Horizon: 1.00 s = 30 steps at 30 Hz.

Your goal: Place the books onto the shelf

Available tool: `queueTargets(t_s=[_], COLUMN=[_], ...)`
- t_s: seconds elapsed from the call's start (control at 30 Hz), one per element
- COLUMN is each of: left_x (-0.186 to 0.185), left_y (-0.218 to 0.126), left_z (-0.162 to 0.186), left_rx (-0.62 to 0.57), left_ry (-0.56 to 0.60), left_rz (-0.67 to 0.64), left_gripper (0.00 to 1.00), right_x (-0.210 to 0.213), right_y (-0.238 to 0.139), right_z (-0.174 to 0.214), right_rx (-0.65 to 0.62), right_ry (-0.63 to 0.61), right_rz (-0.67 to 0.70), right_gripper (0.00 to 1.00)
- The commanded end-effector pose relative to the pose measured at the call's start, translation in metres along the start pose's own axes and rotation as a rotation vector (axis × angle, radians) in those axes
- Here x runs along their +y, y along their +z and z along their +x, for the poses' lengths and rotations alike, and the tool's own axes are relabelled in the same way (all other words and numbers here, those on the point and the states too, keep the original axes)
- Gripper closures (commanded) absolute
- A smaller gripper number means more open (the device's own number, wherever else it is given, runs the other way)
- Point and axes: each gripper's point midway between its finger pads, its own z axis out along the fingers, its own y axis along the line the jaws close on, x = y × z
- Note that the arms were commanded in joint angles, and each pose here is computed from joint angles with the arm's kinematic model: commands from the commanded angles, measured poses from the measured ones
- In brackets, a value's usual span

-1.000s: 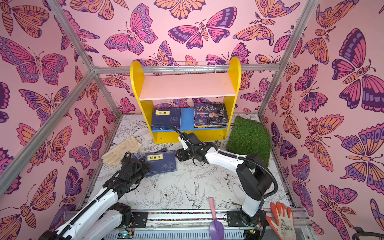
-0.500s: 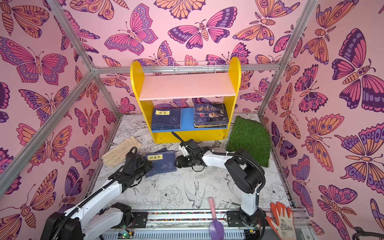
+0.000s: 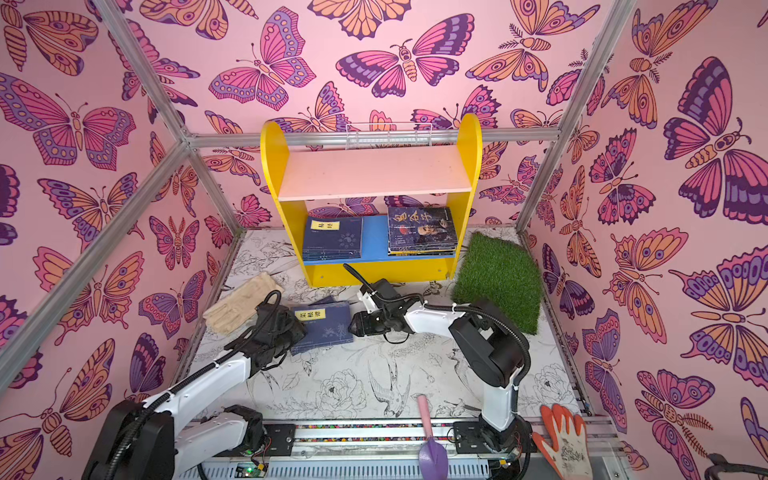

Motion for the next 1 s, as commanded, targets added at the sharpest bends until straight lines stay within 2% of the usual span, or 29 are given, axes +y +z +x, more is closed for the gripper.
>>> queueTargets(t_s=[0.0,0.27,0.63,0.83,0.97], left_x=[-0.013,-0.023,0.0,0.005,0.003], left_y=[0.003,0.007,0.006,0.006,0.007], left_z=[-0.004,0.015,0.039,0.045,0.047], left_rx=[0.005,0.07,0.074,0.078,0.084], left_ry=[0.014,0.008,-0.051,-0.065,-0.064], left_rz=[0.042,0.069,0.028,0.019,0.019], left_gripper=[0.38,0.39,0.4,0.4,0.4], right_x=[0.001,-0.007,-0.035,-0.025,0.002], right_y=[0.0,0.008,0.016,0.02,0.006], right_z=[0.002,0.011,0.016,0.013,0.0], right_rx=[0.003,0.041,0.047,0.038,-0.023], right_ry=[0.002,0.035,0.179,0.173,0.121], right_rz=[-0.014,-0.048,-0.103,-0.186,-0.312], right_gripper=[0.45,0.45,0.46,0.5,0.56])
